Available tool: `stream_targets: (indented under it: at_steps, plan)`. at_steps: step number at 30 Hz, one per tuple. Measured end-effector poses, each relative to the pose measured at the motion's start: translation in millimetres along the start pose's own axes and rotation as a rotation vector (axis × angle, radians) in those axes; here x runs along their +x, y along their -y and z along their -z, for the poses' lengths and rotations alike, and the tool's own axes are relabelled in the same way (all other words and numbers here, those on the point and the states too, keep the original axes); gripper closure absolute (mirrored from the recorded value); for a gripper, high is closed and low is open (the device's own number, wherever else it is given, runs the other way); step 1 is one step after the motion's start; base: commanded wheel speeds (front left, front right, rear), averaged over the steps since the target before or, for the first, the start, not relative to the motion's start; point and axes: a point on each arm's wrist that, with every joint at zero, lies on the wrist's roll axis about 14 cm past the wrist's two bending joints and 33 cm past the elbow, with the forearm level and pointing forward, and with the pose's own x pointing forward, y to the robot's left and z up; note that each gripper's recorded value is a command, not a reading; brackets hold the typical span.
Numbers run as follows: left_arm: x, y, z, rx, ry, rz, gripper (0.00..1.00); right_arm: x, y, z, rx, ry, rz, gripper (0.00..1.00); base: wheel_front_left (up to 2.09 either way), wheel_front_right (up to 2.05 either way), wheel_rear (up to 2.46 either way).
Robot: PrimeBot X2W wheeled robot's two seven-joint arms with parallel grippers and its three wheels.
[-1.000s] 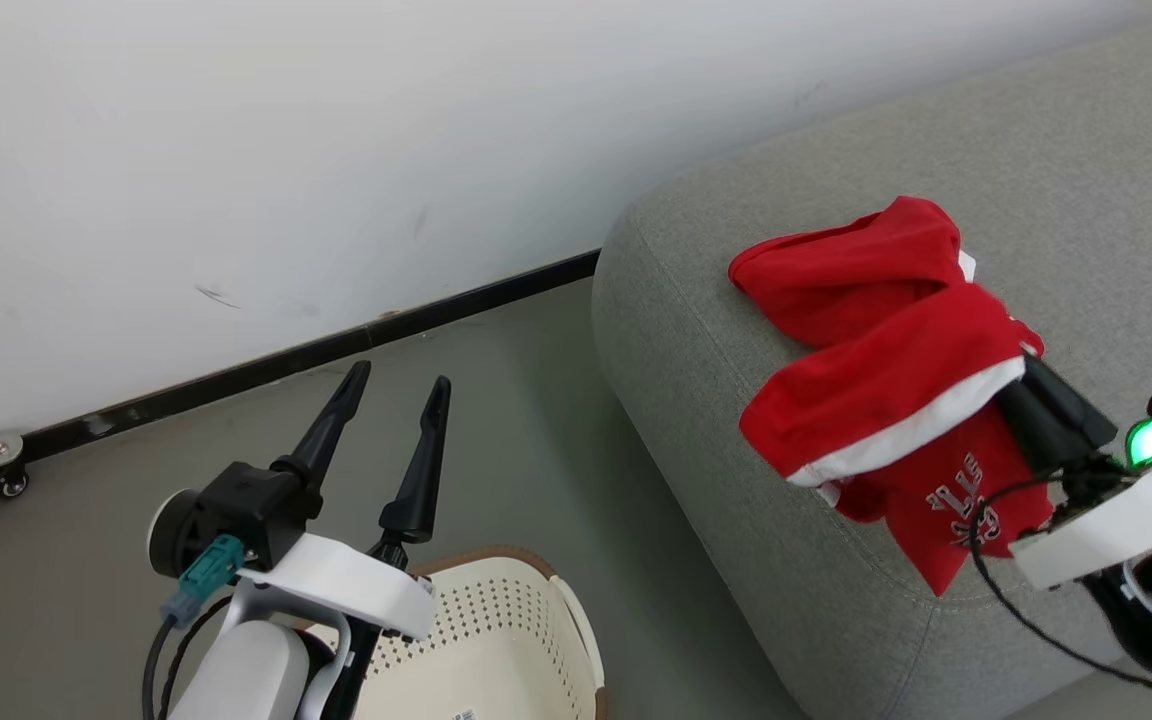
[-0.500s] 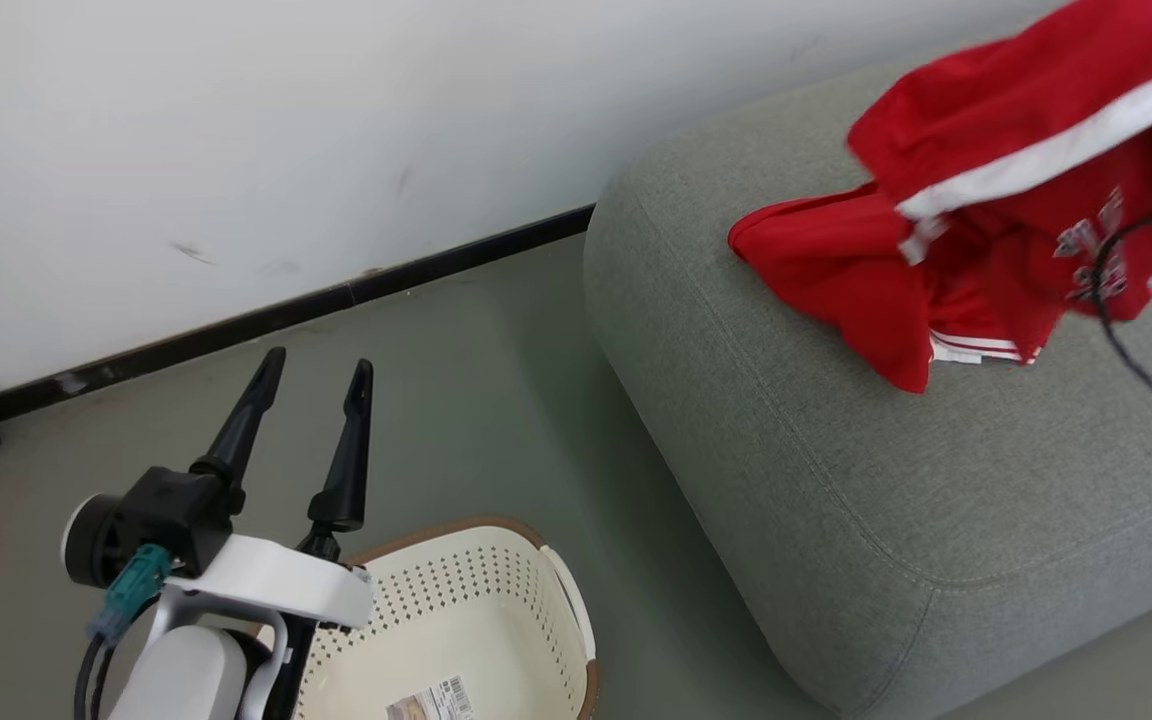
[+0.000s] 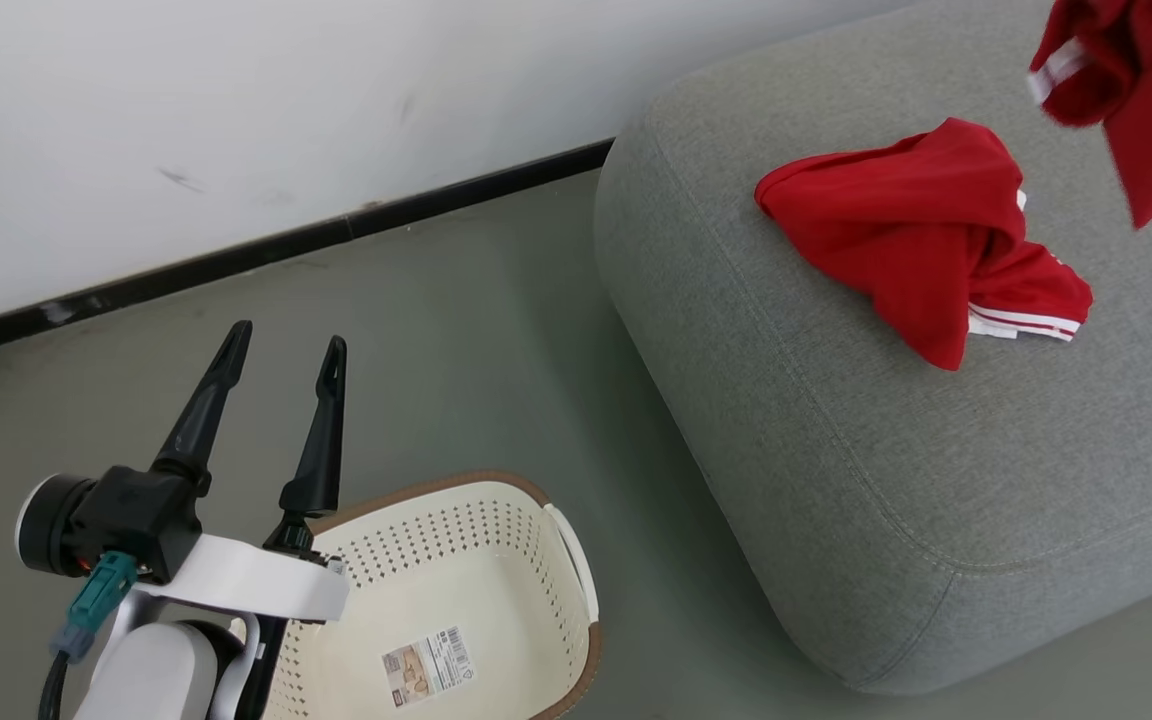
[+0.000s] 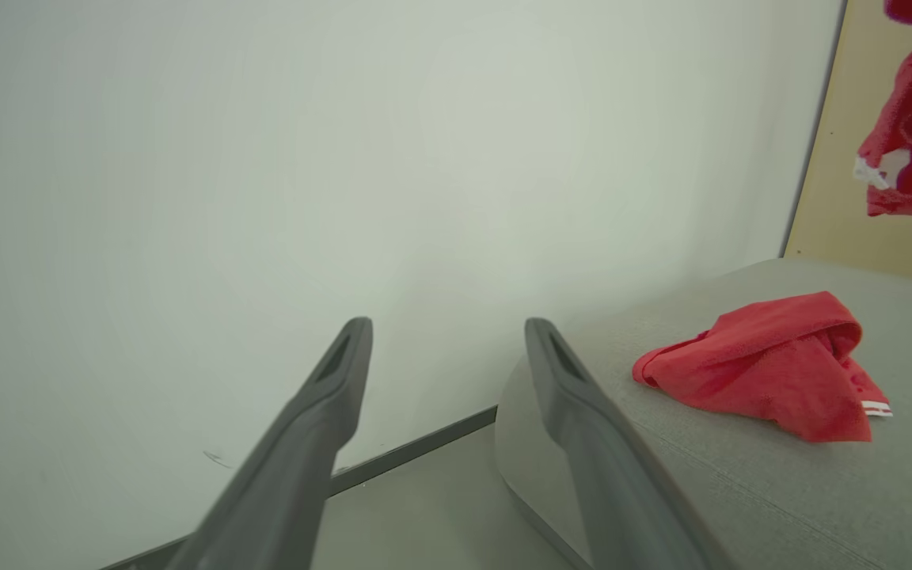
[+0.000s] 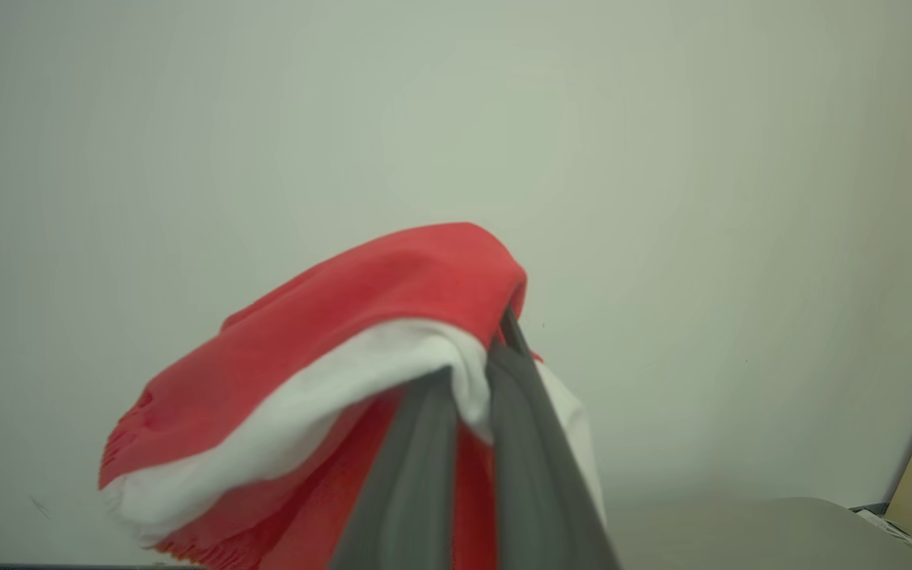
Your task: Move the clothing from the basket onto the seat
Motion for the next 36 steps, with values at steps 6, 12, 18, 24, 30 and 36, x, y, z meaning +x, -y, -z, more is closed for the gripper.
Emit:
stream_targets:
  at_steps: [6, 12, 18, 24, 30, 36]
  plan:
    - [-0.4, -9.2, 4.2, 0.024, -0.005, -0.004, 0.00, 15.5, 14.6, -0.3, -0.050, -0.035, 0.042, 1.00, 0.00, 0.00, 0.00]
    - [-0.3, -19.1, 7.3, 0.029, -0.004, -0.018, 0.00, 28.1, 26.6, 6.7, -0.075, -0.074, 0.080, 1.00, 0.00, 0.00, 0.00]
    - [-0.4, -29.2, 12.3, 0.045, -0.012, -0.028, 0.00, 33.7, 39.0, 20.3, -0.064, -0.108, 0.119, 1.00, 0.00, 0.00, 0.00]
    - [1.1, -34.5, 20.5, 0.056, -0.042, -0.022, 0.00, 35.2, 41.7, 40.9, -0.068, -0.151, 0.131, 1.00, 0.00, 0.00, 0.00]
    - [4.2, -34.5, 30.6, 0.051, -0.070, -0.012, 0.00, 31.7, 45.8, 63.8, -0.070, -0.192, 0.146, 1.00, 0.00, 0.00, 0.00]
    - [7.6, -35.7, 38.1, 0.062, -0.089, 0.003, 0.00, 19.1, 43.4, 106.2, -0.061, -0.278, 0.153, 1.00, 0.00, 0.00, 0.00]
